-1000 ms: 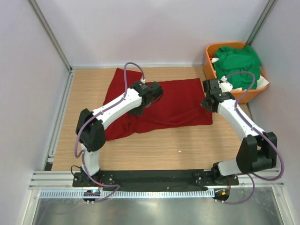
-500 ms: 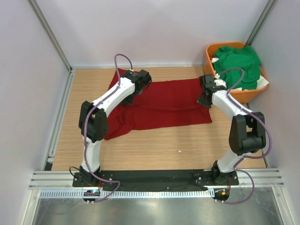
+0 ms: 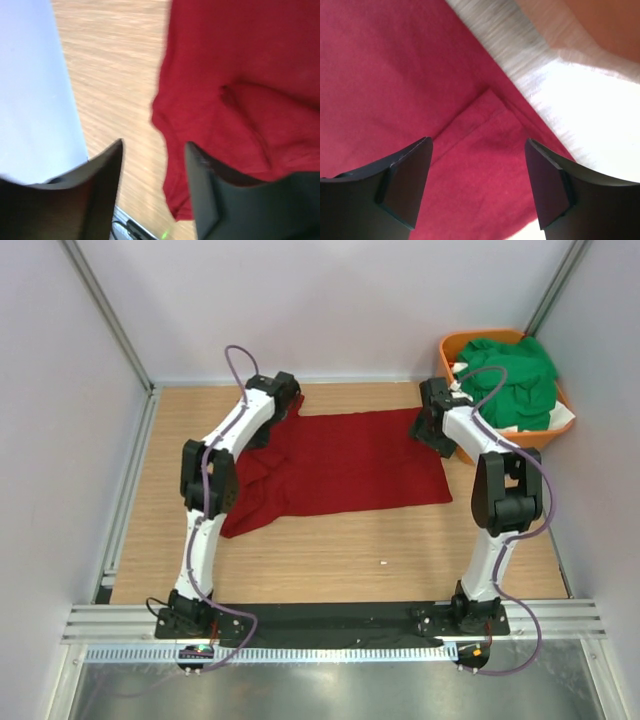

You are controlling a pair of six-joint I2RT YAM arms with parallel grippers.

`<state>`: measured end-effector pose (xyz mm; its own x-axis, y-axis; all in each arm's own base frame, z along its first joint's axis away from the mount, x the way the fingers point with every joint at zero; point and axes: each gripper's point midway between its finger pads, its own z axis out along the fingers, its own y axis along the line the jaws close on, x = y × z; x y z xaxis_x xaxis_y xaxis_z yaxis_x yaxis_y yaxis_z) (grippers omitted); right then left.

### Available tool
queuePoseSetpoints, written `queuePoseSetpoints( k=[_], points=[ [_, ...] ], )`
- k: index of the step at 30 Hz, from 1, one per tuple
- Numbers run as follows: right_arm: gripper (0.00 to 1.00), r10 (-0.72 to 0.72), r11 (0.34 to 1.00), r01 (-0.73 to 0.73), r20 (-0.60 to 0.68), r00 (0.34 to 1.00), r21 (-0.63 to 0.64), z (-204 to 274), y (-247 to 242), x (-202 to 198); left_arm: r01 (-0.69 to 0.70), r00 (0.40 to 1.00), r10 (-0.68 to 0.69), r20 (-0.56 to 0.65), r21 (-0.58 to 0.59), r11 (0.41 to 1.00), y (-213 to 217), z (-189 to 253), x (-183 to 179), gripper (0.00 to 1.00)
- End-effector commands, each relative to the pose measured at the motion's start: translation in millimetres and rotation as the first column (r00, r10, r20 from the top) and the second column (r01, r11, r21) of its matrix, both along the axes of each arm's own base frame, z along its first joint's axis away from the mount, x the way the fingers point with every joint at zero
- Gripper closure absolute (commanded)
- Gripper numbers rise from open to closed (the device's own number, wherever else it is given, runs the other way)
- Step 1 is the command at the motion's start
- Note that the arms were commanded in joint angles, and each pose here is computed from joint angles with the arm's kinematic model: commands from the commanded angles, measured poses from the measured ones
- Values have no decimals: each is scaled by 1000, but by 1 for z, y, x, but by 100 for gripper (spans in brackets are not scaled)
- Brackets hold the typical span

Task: Fold and stack the t-shirts
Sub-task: Fold the tshirt

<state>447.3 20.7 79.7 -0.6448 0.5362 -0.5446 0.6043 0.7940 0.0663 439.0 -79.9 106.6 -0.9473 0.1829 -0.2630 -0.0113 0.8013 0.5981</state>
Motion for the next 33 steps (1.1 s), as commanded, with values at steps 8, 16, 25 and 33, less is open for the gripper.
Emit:
queuePoseSetpoints(
  k=[8, 16, 25, 33],
  points=[
    [18, 129, 985, -150, 216, 968, 87, 73, 26, -36, -14, 980, 71, 185, -295, 955, 4, 81, -84, 40],
    [18, 262, 938, -291, 166, 951, 186, 18, 60, -91, 42, 988, 32, 152, -462, 886, -15, 23, -143, 45],
    [18, 321, 918, -352, 177, 930, 185, 11, 67, -82, 42, 996, -19, 89, -261, 964, -11, -19, -150, 41],
    [18, 352, 908, -371, 127, 927, 194, -11, 69, -71, 11, 999, -10, 31, -55, 998, 8, -39, -150, 41]
  ],
)
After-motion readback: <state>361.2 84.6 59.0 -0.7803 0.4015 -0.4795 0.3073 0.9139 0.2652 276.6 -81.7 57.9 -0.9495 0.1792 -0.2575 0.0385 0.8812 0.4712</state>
